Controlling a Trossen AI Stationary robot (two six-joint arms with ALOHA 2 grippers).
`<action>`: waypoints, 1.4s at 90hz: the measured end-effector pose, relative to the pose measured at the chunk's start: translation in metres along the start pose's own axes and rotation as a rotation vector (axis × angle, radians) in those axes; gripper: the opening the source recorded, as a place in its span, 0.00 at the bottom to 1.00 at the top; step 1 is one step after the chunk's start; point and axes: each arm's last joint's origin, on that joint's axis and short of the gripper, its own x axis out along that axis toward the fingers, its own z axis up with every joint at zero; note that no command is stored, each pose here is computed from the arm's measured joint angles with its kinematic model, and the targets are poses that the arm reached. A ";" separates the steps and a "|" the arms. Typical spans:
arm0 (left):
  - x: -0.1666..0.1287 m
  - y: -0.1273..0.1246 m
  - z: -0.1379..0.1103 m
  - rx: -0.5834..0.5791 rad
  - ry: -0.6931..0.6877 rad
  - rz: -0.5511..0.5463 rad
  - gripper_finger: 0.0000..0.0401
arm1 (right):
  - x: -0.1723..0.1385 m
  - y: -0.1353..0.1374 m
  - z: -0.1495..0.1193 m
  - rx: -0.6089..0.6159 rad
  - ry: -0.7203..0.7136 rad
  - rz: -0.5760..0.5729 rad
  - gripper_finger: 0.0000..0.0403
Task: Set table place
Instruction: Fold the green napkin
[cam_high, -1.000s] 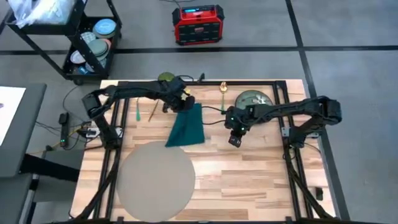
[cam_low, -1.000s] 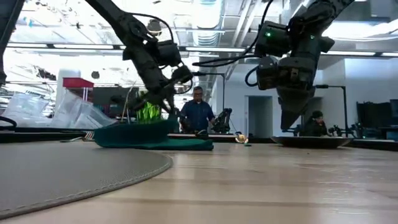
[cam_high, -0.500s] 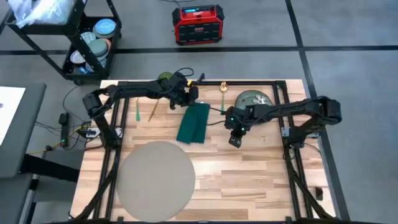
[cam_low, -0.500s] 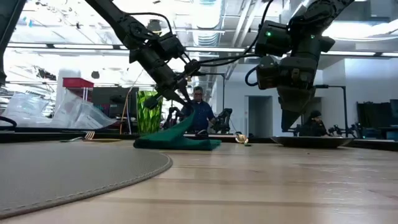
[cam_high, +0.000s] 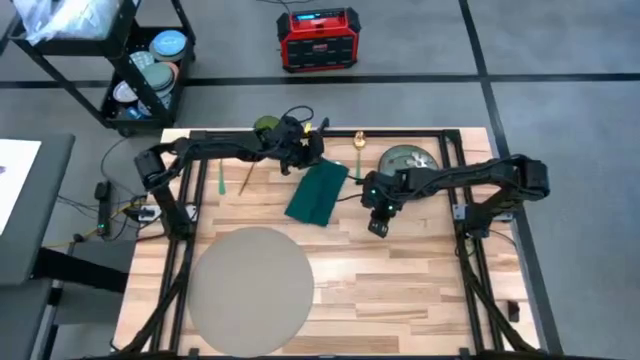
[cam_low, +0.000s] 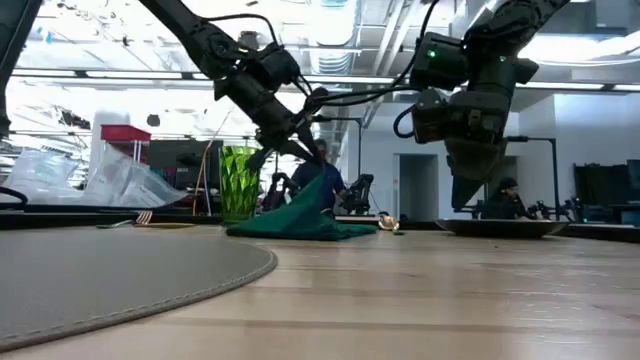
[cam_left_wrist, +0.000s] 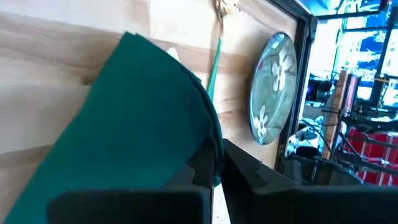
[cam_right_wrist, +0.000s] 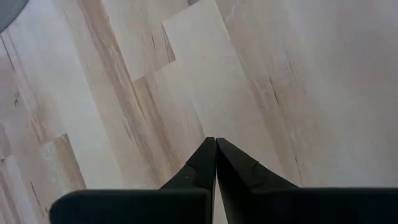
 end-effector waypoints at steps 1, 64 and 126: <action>0.001 0.000 -0.001 -0.002 0.003 0.004 0.00 | 0.000 0.000 0.000 0.000 0.000 0.000 0.00; 0.051 -0.004 -0.017 -0.168 -0.028 -0.192 0.00 | 0.000 0.001 0.002 0.019 -0.025 0.006 0.00; 0.053 -0.010 -0.031 -0.232 -0.128 -0.206 0.00 | 0.000 0.001 0.003 0.029 -0.034 0.009 0.00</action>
